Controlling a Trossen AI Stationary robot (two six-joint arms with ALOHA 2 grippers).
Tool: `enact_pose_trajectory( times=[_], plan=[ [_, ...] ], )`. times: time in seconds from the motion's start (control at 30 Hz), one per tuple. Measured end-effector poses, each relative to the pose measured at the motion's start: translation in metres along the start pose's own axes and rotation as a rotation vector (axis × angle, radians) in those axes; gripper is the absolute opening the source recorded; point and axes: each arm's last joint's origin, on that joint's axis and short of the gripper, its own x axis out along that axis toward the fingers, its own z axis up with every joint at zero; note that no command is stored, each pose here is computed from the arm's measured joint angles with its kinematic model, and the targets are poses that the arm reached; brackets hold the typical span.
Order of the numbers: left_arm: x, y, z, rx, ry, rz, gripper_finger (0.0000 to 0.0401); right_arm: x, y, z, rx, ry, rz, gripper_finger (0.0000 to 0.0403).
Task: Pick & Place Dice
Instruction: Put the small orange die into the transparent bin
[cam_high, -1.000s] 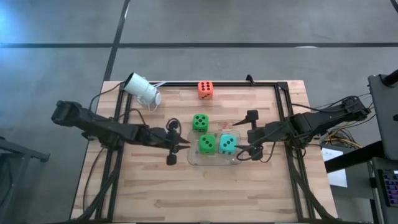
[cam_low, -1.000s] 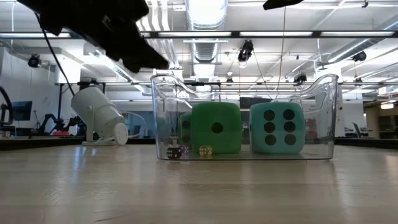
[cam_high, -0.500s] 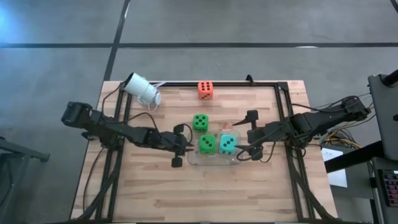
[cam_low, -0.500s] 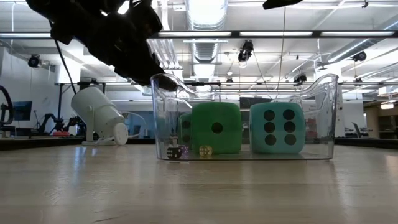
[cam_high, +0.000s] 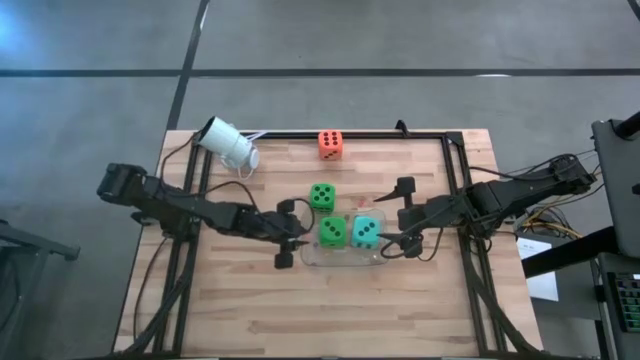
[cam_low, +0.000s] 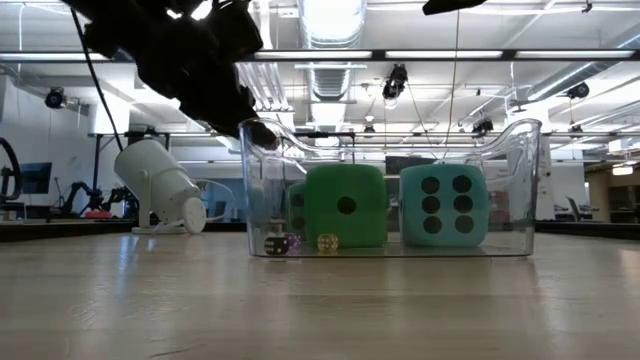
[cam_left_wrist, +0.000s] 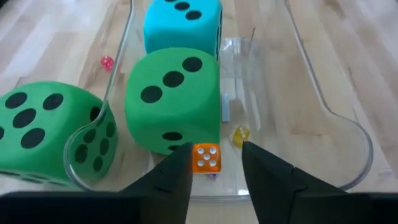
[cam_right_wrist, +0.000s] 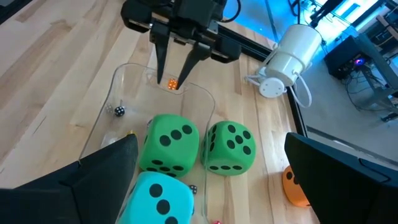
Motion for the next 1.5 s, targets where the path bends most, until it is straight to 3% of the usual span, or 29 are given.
enact_pose_trajectory(
  times=[0.47,1.0,1.3,1.5],
  plan=[
    [-0.009,-0.001,0.029,0.008,0.026,0.001,0.0148,0.0,0.0,0.0,0.0,0.0,0.0,0.04],
    [-0.009,-0.001,0.019,0.024,0.153,0.007,0.0144,0.0,0.0,0.0,0.004,0.0,0.0,0.04],
    [-0.009,-0.001,0.019,0.024,0.153,0.007,0.0143,0.0,0.0,0.0,0.004,0.0,0.0,0.04],
    [-0.008,-0.003,0.028,0.008,0.065,-0.039,0.0143,0.0,0.0,0.0,0.003,0.0,0.0,0.04]
  ],
)
